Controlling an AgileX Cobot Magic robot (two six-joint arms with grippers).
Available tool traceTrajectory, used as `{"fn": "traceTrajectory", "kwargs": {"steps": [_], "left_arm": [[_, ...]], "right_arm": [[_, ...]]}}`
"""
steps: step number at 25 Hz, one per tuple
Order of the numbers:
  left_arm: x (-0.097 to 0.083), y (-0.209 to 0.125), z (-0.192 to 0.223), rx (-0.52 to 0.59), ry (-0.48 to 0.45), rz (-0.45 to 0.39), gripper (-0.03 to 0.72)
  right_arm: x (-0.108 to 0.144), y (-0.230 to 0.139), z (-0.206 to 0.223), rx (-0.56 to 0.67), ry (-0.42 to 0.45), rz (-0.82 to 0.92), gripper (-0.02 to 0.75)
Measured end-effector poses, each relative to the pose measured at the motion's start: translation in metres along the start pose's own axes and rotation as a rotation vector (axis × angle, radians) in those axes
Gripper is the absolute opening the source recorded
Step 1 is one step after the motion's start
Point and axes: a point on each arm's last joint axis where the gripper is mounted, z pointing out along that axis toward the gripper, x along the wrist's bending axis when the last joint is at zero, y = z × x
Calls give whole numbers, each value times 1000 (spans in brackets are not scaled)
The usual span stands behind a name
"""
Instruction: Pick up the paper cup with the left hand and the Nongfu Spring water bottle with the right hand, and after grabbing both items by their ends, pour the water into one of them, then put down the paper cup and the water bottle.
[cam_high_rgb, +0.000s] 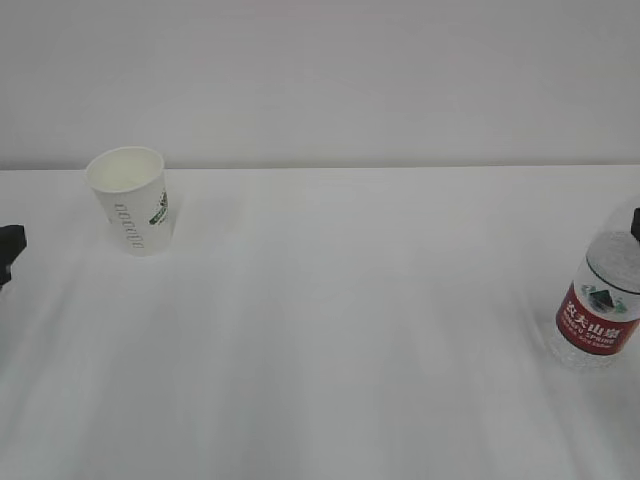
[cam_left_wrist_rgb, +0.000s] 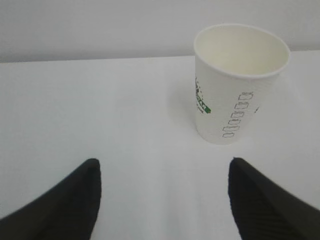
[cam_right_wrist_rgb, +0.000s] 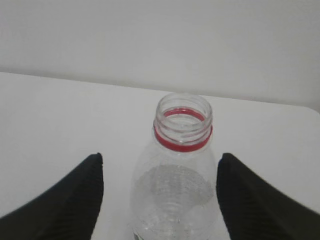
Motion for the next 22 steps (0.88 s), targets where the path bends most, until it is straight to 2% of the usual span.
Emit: {"fn": "traceTrajectory", "kwargs": {"steps": [9,12,22], "left_arm": [[-14,-22,16,56,-55,18,579],[-20,-24,18,53,-77,27,579],[-21,-22,18,24,-83,27,579]], "right_arm": [[1,-10,10,3,0,28,534],[1,-20,16,48,-1,39,535],[2,-38,23,64,-3,57,534]]}}
